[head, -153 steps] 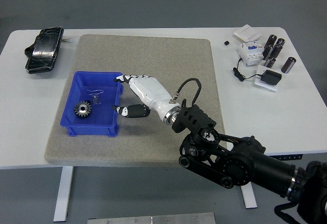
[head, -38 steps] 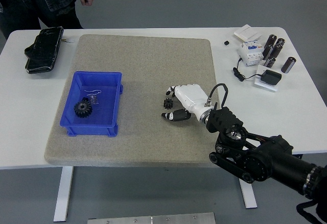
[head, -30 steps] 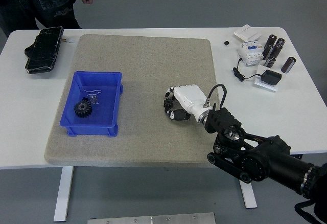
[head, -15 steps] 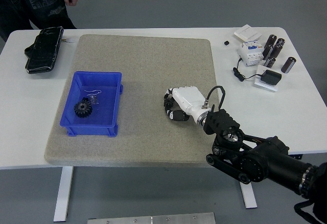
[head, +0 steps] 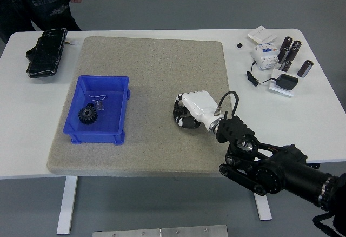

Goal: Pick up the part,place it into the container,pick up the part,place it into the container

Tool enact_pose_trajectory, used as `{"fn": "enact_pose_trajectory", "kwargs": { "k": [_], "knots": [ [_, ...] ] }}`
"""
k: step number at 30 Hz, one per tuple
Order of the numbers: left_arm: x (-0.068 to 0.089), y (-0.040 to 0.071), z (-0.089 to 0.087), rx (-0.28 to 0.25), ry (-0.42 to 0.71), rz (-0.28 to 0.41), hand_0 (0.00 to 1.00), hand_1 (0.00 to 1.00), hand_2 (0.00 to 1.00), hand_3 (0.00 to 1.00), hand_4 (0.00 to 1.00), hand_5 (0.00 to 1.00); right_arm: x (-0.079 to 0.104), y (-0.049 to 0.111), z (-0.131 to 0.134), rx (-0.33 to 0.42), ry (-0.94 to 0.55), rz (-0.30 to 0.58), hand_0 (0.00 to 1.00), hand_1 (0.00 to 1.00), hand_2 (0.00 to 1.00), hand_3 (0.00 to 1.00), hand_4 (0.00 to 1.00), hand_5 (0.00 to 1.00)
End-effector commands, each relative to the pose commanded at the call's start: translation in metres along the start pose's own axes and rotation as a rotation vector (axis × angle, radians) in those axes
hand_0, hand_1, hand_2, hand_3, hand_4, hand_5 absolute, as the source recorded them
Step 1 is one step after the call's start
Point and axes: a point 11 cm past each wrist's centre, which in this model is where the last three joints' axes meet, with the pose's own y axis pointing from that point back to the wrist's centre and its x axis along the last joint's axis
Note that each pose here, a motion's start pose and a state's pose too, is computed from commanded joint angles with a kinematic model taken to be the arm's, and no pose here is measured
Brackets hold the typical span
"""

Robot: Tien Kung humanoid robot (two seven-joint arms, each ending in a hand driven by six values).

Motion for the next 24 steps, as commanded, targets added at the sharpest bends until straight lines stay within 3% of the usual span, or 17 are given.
{"fn": "enact_pose_trajectory", "kwargs": {
  "k": [5,10,11,16,24],
  "knots": [
    [-0.001,0.000,-0.001,0.002,0.000,-0.001,0.665,0.600,0.594,0.593,0.695,0.567,0.021,-0.001,-0.025,0.063,-0.042,0.056,0.319,0.367,0.391,0.413,0.506,0.252],
    [-0.001,0.000,-0.002,0.005,0.000,-0.002,0.665,0.600,0.594,0.593,0.695,0.567,0.035,0.005,-0.066,0.159,-0.132,0.096,0.319,0.367,0.391,0.413,0.506,0.252],
    [-0.001,0.000,-0.002,0.006,0.000,-0.002,0.665,0.601,0.594,0.594,0.696,0.569,0.036,0.006,-0.074,0.178,-0.148,0.099,0.319,0.387,0.396,0.424,0.484,0.213],
    [-0.001,0.000,-0.003,0.008,0.000,-0.001,0.665,0.601,0.594,0.594,0.696,0.569,0.030,0.014,-0.108,0.256,-0.191,0.084,0.319,0.387,0.396,0.424,0.484,0.213],
    [-0.001,0.000,-0.005,0.014,0.001,0.000,0.665,0.601,0.594,0.593,0.695,0.569,0.021,0.017,-0.129,0.310,-0.193,0.052,0.337,0.398,0.402,0.437,0.464,0.213]
  ]
}}
